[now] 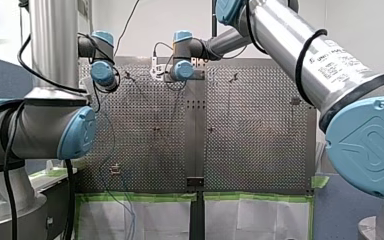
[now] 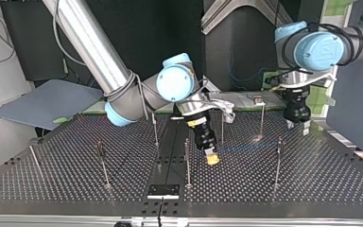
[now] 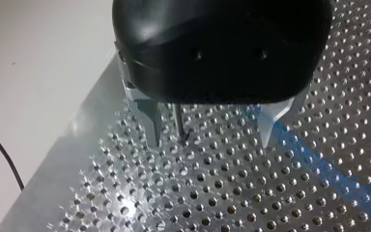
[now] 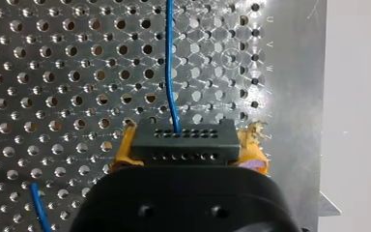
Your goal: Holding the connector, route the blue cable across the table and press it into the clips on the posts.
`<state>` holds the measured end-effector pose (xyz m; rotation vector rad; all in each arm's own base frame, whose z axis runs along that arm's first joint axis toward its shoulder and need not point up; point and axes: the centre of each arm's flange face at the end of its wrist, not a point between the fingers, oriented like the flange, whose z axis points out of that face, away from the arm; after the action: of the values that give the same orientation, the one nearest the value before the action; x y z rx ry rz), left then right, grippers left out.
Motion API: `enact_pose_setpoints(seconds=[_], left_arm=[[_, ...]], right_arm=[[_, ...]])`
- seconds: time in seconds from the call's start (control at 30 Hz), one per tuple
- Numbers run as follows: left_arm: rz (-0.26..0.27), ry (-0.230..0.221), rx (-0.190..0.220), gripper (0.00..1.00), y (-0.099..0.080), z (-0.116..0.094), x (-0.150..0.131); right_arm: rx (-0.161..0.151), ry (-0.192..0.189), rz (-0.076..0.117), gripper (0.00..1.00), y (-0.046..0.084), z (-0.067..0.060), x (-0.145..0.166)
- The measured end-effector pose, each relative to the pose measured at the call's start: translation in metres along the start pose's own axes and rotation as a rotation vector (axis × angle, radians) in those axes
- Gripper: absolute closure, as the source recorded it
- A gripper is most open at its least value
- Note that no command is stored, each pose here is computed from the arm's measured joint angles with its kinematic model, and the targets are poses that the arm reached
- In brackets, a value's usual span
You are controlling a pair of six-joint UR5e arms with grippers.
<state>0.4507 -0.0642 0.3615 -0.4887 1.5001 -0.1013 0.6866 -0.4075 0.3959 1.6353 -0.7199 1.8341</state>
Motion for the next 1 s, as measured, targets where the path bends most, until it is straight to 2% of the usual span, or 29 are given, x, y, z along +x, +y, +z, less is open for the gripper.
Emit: enact_pose_setpoints(seconds=[0.23,0.53,0.77,1.0], left_arm=[[0.014,0.013,0.012,0.01,-0.008,-0.019,-0.014],[0.028,0.028,0.093,0.01,-0.024,-0.034,-0.022],[0.082,0.037,0.169,0.01,-0.037,-0.039,-0.021],[0.142,0.014,0.207,0.01,-0.045,-0.037,-0.018]], right_arm=[[-0.009,-0.004,0.0,1.0,0.001,0.0,-0.001],[-0.011,-0.005,-0.001,1.0,0.001,0.0,-0.002],[-0.011,-0.007,-0.001,1.0,0.001,0.0,-0.003],[-0.015,-0.012,-0.001,1.0,0.001,0.0,-0.004]])
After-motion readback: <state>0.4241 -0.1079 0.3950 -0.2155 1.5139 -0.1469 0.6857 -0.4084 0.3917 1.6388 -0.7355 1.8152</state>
